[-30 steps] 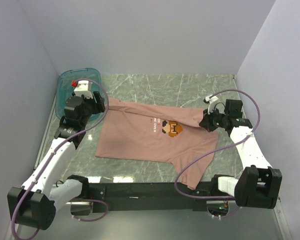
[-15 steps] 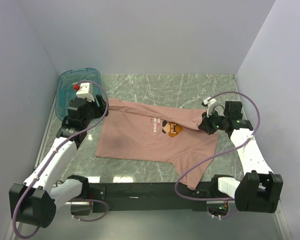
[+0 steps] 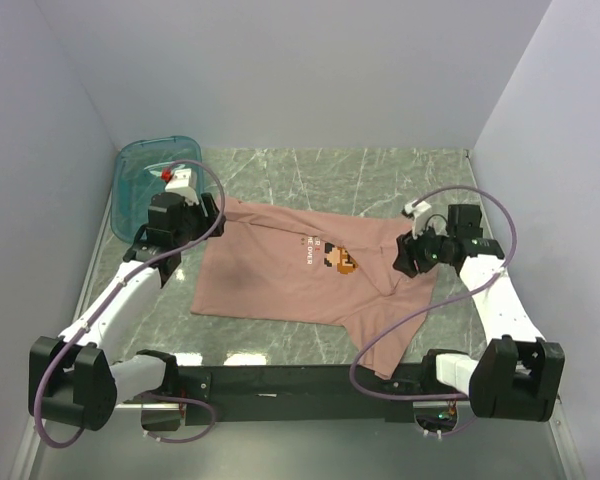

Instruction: Fold and stack the t-shirts

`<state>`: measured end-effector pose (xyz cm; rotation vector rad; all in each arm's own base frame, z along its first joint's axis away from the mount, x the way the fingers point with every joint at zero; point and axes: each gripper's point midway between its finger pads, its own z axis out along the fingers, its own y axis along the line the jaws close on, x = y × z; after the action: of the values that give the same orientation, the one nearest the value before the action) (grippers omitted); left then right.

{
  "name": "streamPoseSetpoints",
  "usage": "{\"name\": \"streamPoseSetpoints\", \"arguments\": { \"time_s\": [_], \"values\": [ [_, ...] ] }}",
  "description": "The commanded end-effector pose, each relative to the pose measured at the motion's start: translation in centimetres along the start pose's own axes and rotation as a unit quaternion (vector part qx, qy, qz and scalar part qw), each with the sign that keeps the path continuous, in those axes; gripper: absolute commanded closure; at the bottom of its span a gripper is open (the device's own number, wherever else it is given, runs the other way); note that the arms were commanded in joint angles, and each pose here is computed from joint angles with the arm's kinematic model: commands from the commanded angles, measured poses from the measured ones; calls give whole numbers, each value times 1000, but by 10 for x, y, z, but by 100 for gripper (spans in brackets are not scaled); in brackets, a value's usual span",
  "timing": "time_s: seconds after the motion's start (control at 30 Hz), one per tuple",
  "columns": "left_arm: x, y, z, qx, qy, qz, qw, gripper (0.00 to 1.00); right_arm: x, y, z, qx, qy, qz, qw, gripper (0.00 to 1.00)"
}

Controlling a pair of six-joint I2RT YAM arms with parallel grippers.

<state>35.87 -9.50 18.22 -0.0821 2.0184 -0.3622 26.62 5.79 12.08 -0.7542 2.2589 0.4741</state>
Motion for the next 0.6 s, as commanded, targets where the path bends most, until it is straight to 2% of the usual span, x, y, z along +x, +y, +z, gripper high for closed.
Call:
{"name": "streamPoseSetpoints", "arguments": {
  "time_s": [0.0, 0.13, 0.17, 0.2, 0.3, 0.43, 0.57],
  "values": [
    [-31, -12, -3, 16, -33, 0, 999, 32, -44, -39, -16, 64, -45, 31, 996, 39],
    [-34, -8, -2, 6, -34, 1, 999, 32, -62, -81, -10, 99, -55, 146, 983, 38],
    [-34, -7, -1, 3, -33, 0, 999, 32, -49, -96, 5, 112, -29, 187, 976, 38],
    [-32, -7, -1, 2, -32, -1, 1000, 32, -50, -117, 4, 154, -21, 213, 964, 39],
    [-29, -6, -1, 2, -29, -7, 1000, 32, -34, -152, 18, 194, -1, 317, 928, 45],
    [-23, -2, -5, -4, -29, -10, 1000, 32, -25, -186, 26, 211, -3, 376, 903, 53],
    [-17, 1, -9, -9, -26, -13, 1000, 32, -17, -211, 39, 210, 12, 402, 891, 53]
  ]
}}
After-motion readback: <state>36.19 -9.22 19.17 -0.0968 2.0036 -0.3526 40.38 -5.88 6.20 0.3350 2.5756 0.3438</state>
